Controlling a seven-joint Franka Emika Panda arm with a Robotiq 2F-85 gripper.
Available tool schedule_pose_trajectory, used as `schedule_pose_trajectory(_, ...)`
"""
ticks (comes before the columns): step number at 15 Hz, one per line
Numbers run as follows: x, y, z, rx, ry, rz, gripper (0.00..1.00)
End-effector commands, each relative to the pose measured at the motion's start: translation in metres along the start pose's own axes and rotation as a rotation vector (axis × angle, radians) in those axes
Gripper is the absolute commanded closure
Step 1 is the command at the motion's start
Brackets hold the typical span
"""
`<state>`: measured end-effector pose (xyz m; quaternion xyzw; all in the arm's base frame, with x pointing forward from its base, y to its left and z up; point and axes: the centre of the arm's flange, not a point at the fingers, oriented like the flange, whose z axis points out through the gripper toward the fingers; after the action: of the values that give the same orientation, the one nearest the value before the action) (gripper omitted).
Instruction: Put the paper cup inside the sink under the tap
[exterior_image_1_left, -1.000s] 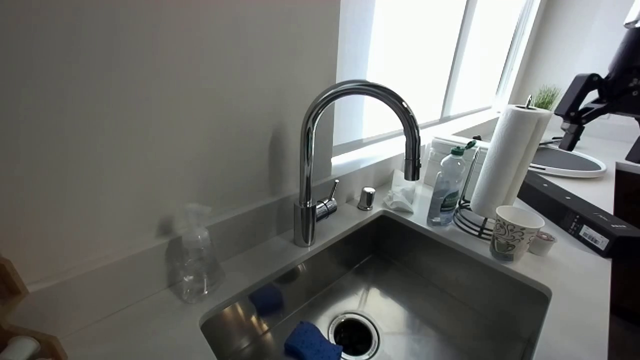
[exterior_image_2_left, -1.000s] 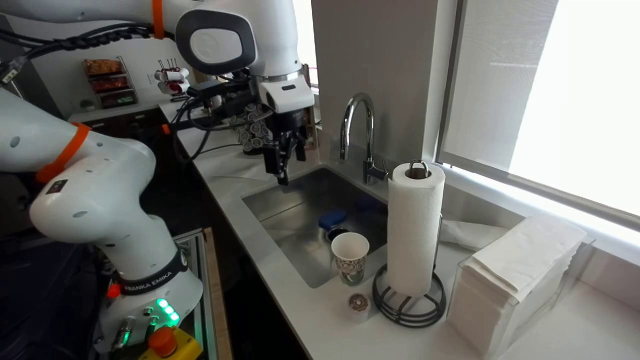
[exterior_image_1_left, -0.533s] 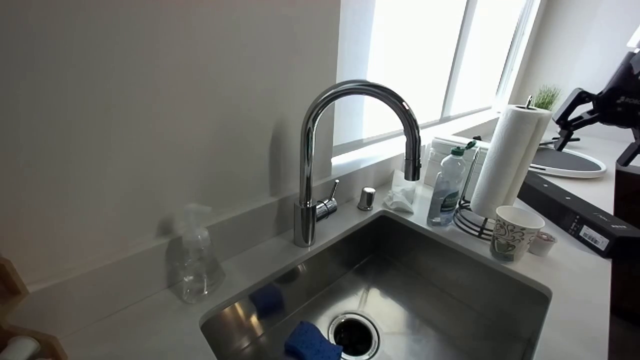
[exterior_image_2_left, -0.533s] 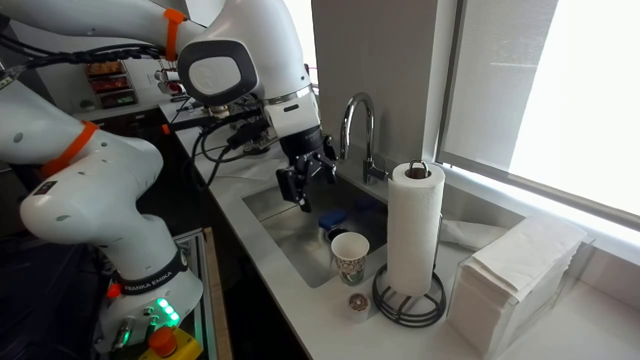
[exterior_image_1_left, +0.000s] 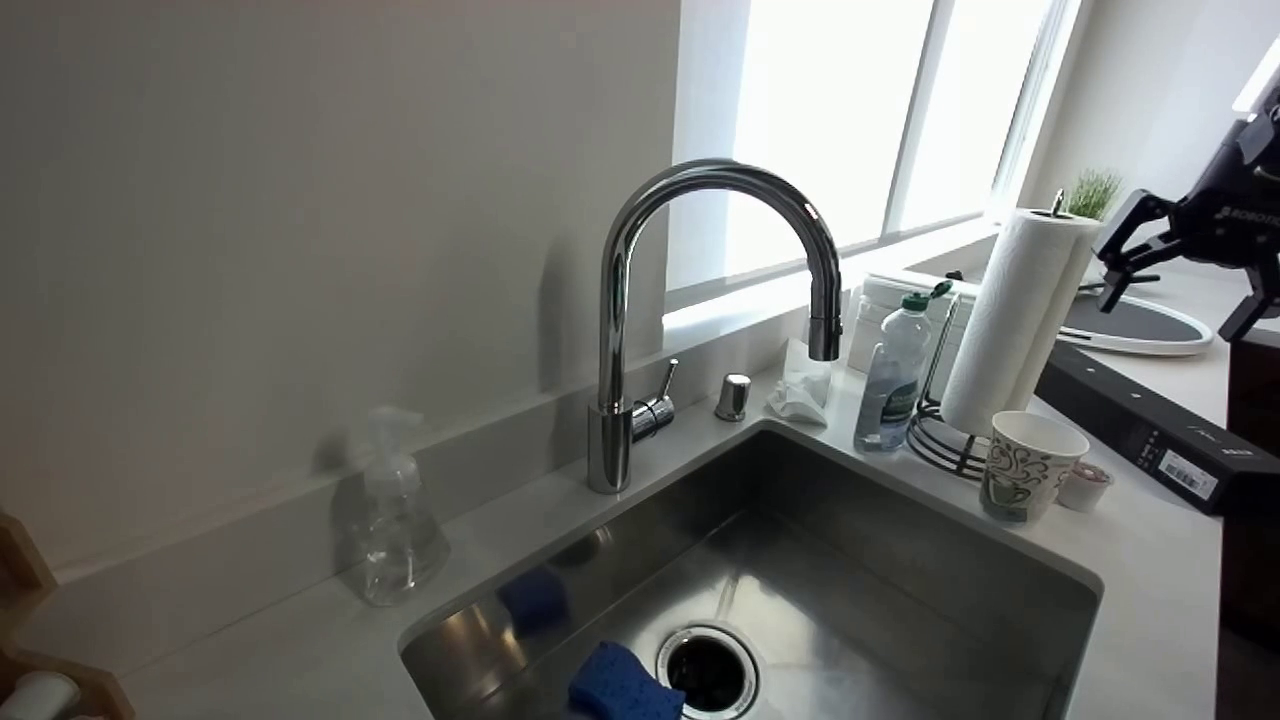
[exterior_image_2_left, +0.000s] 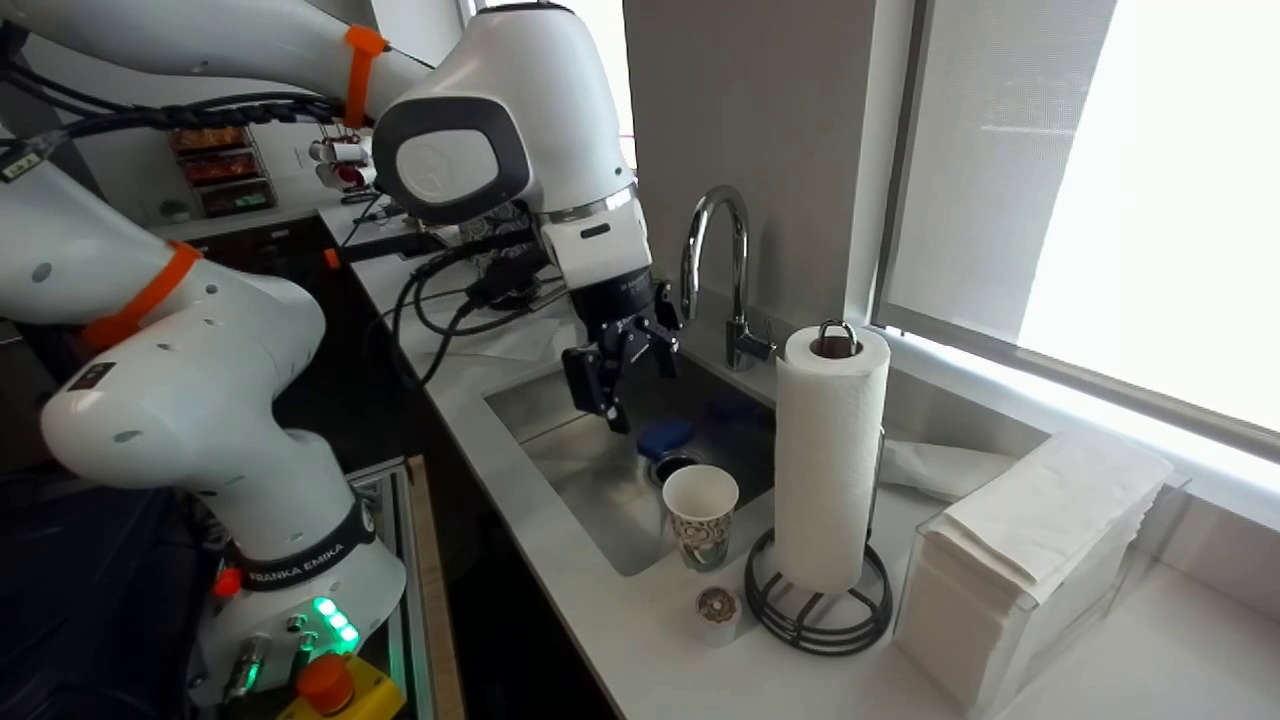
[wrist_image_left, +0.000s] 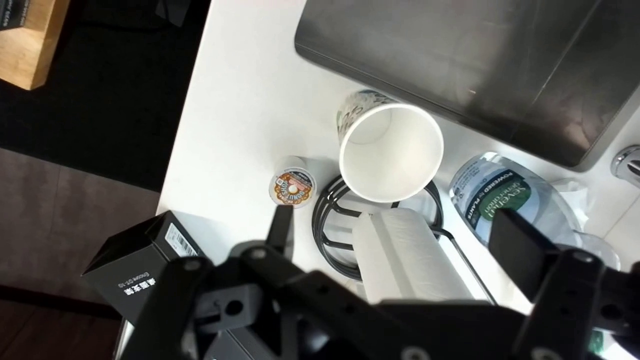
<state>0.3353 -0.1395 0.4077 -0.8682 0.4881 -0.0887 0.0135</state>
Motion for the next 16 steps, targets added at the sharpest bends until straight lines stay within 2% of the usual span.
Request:
schedule_pose_trajectory(1,0.006,0.01,0.04,0.006,-0.039,0.01,0.0)
schedule_pose_trajectory(6,0.019,0.017,0.078,-0.007,-0.058,0.034,0.02)
schedule_pose_trajectory(7,0.019,0.018,0.085,-0.006,-0.069,0.038,0.08)
schedule_pose_trajectory(8,0.02,0.018,0.092,-0.009,-0.074,0.035,0.27)
schedule_pose_trajectory(9,0.02,0.02,0.098,-0.019,-0.075,0.032,0.3)
schedule_pose_trajectory(12,0.021,0.021,0.116,-0.024,-0.078,0.028,0.55)
schedule_pose_trajectory(13,0.021,0.021,0.12,-0.023,-0.08,0.026,0.6)
schedule_pose_trajectory(14,0.021,0.02,0.124,-0.024,-0.081,0.023,0.57)
schedule_pose_trajectory(16,0.02,0.019,0.13,-0.021,-0.077,0.015,0.6)
